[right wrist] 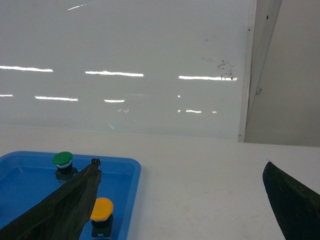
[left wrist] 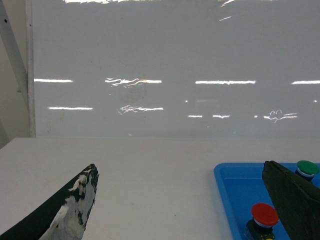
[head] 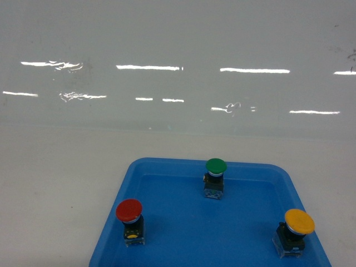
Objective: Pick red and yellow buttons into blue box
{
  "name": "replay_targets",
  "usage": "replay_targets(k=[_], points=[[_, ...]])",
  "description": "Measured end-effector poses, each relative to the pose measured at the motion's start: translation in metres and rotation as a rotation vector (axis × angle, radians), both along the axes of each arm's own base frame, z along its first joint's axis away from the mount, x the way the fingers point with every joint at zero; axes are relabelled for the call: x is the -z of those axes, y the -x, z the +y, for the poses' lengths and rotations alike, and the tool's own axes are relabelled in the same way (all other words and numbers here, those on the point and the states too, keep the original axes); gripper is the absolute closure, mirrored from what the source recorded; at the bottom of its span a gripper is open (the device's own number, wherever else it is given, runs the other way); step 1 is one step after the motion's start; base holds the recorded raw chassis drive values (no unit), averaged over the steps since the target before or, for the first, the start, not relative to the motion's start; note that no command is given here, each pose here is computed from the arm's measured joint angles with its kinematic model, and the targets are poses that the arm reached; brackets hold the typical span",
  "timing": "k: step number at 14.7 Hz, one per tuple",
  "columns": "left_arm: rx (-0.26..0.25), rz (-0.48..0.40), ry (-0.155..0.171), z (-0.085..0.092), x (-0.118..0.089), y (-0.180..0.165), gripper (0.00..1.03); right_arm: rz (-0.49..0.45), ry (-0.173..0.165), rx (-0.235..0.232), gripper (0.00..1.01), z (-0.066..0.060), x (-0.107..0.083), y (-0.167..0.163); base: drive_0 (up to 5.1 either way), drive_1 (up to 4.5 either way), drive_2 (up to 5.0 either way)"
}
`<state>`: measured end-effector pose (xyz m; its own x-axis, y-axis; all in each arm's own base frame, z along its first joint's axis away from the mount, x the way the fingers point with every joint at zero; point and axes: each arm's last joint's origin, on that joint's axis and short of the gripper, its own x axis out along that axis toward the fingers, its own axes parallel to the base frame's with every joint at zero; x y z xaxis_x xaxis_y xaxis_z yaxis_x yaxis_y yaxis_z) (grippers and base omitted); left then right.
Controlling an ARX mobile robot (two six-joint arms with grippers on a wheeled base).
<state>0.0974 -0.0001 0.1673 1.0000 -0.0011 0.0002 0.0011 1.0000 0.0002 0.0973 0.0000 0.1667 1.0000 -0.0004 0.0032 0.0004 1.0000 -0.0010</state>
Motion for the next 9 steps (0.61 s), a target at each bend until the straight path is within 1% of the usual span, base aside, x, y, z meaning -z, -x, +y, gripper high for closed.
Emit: replay_targets(k=[9], points=[[0.0,0.0,0.0,0.0,0.0001,0.0,0.05,0.0,0.0,0.0,0.03,0.0,0.0,0.0,0.0,0.0,0.0]])
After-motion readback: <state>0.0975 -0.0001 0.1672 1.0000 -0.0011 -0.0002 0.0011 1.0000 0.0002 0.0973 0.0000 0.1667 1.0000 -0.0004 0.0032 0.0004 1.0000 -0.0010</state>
